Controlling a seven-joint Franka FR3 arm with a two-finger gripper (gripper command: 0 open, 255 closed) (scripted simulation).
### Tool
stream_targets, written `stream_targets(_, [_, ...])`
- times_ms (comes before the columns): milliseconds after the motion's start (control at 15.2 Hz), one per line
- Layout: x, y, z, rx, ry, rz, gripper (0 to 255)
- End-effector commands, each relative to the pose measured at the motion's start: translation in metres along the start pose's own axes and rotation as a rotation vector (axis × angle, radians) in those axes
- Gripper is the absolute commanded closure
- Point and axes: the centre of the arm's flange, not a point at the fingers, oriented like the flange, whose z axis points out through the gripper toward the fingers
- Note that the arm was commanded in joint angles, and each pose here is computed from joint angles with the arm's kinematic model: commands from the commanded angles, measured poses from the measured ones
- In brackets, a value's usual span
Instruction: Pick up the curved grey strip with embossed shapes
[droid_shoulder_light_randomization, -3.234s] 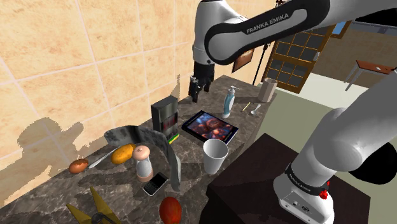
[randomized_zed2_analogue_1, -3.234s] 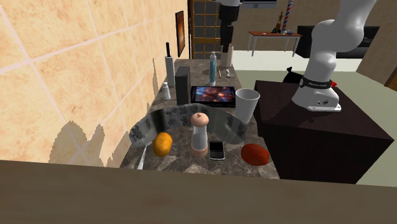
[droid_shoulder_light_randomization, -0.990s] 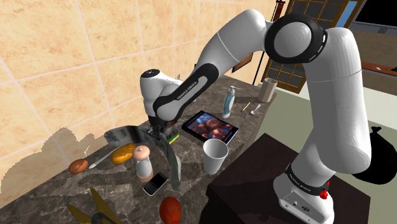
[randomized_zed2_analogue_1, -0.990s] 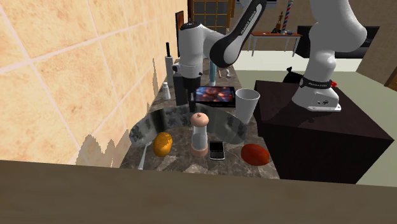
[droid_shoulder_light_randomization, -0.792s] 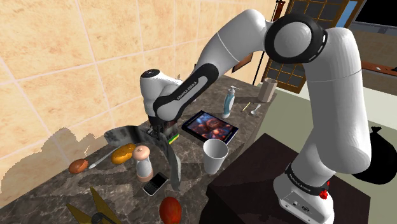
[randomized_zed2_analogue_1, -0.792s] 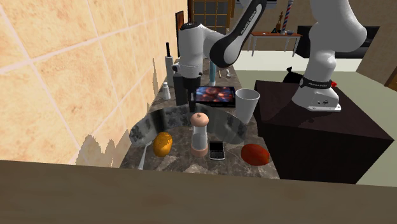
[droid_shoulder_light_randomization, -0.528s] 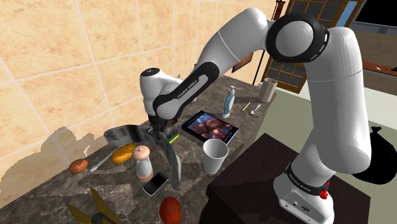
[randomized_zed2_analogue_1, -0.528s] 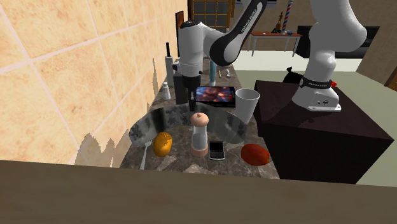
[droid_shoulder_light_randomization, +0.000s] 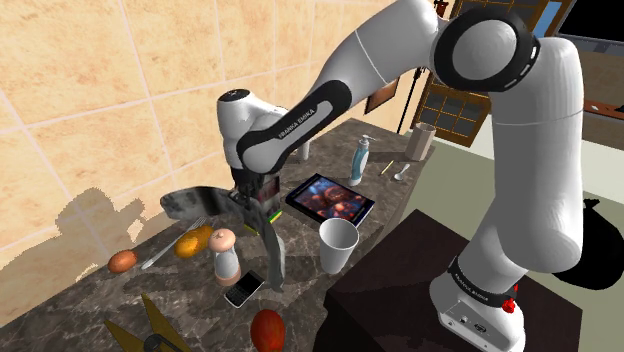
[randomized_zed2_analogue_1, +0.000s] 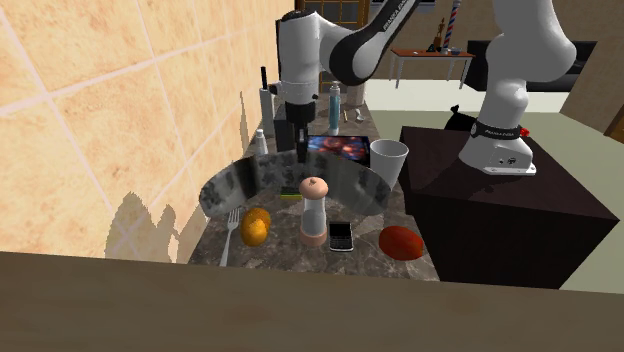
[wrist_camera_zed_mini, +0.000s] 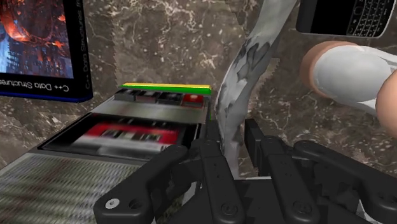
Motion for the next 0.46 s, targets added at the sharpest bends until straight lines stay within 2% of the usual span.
stream_targets(0, [0.0, 0.001, -0.011, 0.0, 0.002, 0.0, 255])
stream_targets(264, [0.0, 0.003, -0.032, 0.0, 0.002, 0.0, 255])
stream_targets(396, [0.0, 0.003, -0.033, 0.0, 0.002, 0.0, 255])
